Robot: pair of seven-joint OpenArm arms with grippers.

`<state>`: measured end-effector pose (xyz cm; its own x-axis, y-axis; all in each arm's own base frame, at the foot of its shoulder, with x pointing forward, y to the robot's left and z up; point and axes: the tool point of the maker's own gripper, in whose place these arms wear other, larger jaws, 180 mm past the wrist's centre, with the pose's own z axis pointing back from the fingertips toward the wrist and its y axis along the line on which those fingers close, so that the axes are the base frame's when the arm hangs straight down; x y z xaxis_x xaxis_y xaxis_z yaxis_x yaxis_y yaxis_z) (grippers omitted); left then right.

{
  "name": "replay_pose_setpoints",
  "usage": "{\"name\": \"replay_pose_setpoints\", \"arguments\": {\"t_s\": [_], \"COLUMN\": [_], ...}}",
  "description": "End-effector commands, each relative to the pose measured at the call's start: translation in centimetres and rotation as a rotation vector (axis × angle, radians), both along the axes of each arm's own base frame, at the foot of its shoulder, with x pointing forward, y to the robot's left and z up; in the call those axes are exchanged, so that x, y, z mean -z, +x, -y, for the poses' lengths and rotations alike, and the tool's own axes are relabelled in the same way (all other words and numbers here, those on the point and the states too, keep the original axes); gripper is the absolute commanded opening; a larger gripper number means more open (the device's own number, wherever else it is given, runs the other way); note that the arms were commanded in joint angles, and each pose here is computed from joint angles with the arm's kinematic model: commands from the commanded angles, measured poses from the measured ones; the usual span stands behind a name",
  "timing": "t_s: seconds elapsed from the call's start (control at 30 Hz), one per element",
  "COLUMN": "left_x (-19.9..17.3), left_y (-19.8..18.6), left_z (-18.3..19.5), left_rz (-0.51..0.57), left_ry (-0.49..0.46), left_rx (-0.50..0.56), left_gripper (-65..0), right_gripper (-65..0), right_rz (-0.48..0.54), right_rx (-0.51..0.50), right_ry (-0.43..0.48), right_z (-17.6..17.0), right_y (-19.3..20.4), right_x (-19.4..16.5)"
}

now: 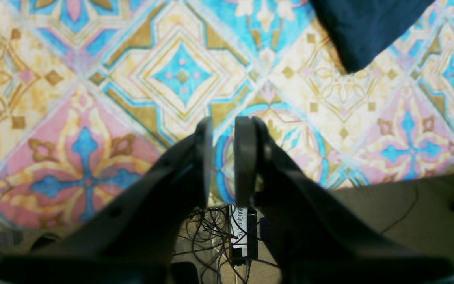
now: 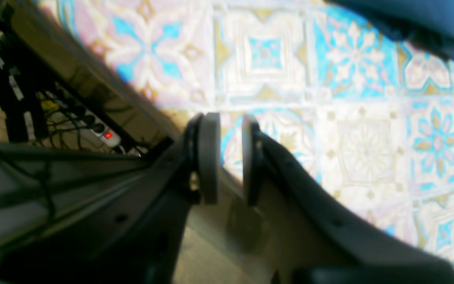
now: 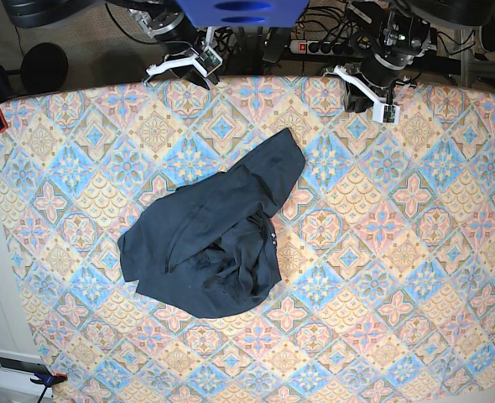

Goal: Layout the t-shirt on the table in an organized manner, then fold the t-shirt properly
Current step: 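Move both grippers out over the table toward the navy t-shirt, then grasp the navy t-shirt edge with the left gripper and drag it outward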

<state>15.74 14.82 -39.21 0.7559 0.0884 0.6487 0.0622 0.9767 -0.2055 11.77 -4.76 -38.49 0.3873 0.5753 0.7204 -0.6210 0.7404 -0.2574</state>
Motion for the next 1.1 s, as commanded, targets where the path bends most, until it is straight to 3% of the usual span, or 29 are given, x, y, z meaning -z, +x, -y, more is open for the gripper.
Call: {"name": "replay_pose_setpoints", "arguments": {"t_s": [0.0,0.23,0.53,0.73,1.07], "left_x": [-0.7,-0.7,-0.8,-1.3,-3.0], "left_y": [0.3,0.3,0.5,1.5,4.9], "left_z": [0.2,0.0,0.2,0.0,0.1], "left_rz": [0.03,0.03,0.035,0.061,0.15], "left_ry": [-0.005,-0.003,-0.005,-0.003,-0.005], "left_rx": [0.008,0.006,0.008,0.004,0.008], "left_gripper": [-54.3,-54.3,-54.3,-54.3,-54.3], "right_gripper": [-56.1,-55.9,-55.9,-55.8,-54.6], "right_rz": [0.04,0.068,0.037,0.088,0.162], "right_rx": [0.023,0.102,0.287,0.24,0.1], "right_ry": [-0.001,-0.083,0.05,0.101,0.268], "right_z": [0.8,4.9,8.3,6.0,-2.0], "right_y": [0.8,2.6,4.3,6.4,9.1], "right_x": [-0.9,-0.7,-1.3,-2.3,-5.2]}}
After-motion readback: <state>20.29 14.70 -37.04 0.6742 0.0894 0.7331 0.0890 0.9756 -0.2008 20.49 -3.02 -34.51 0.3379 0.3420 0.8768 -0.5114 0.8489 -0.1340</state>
